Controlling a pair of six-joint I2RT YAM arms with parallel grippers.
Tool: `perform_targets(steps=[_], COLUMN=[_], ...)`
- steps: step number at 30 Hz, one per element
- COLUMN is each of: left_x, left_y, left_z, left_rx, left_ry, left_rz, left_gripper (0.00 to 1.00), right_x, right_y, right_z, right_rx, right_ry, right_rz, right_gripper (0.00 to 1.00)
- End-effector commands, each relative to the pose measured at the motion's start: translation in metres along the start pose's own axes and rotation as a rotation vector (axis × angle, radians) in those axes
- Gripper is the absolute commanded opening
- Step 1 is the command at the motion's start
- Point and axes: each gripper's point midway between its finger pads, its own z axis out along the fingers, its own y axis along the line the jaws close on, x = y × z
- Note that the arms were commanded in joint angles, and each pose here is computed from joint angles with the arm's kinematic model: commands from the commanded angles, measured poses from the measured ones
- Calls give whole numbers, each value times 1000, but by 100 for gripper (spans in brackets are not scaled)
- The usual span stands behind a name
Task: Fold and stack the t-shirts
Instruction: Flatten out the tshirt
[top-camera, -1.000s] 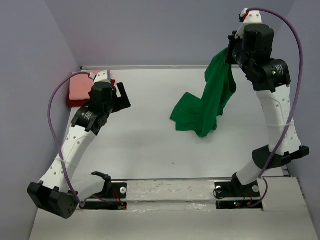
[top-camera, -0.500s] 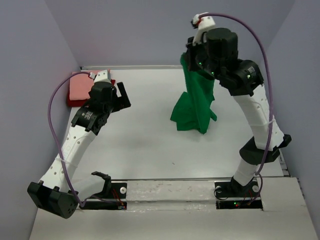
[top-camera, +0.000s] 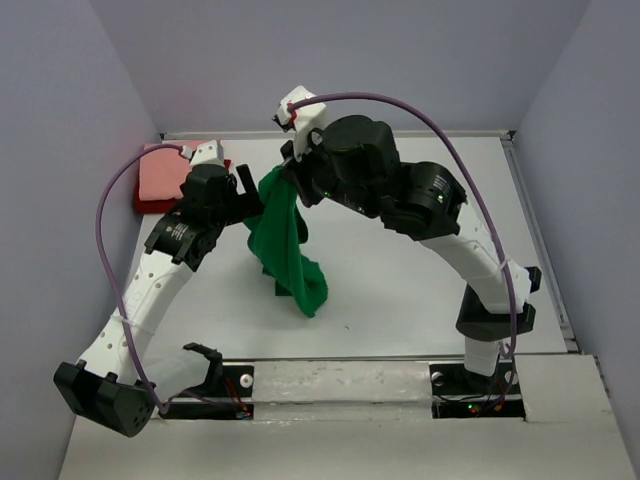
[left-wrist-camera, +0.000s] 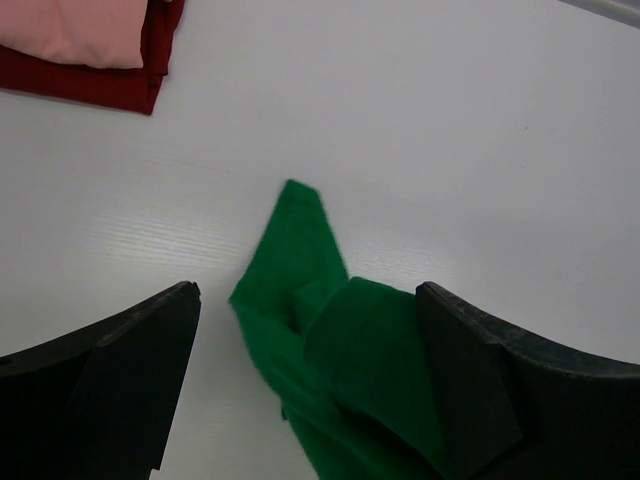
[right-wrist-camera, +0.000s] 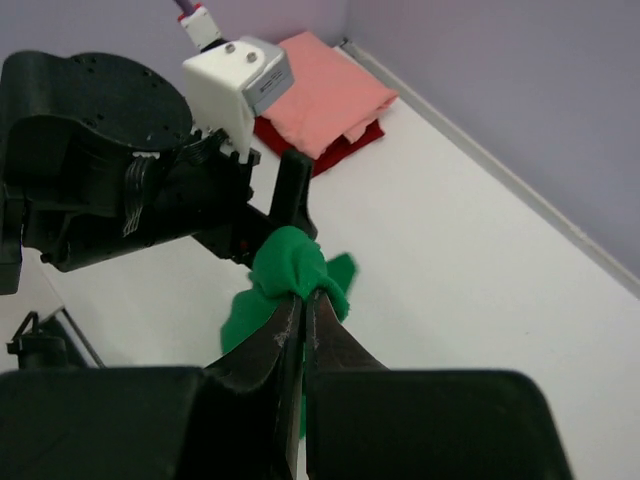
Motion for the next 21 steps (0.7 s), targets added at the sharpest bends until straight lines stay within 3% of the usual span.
perform_targets(steps=[1,8,11,14,21], left_x=[-2,-50,-105,-133,-128], left_y=[-2,20,7,10,17], left_z=[1,-23,-70,-103,-133], left_rx=[-35,-194,-175,-190,-193], left_ry=[-18,-206,-393,-476,-477], left_rz=[-20,-106,-139,-162,-182], left_gripper=[99,99,98,98,98], right_x=[-70,-81,-90,-98,-93], right_y=[-47,-80,-106,-106,-86], right_z=[-67,-89,-111,-125,-113], right_rx=[168,399,537,525,540], right_ry=[-237,-264,-285,-320,-289], right_rz=[3,-68,-78,-70,-133], right_gripper=[0,0,0,0,0])
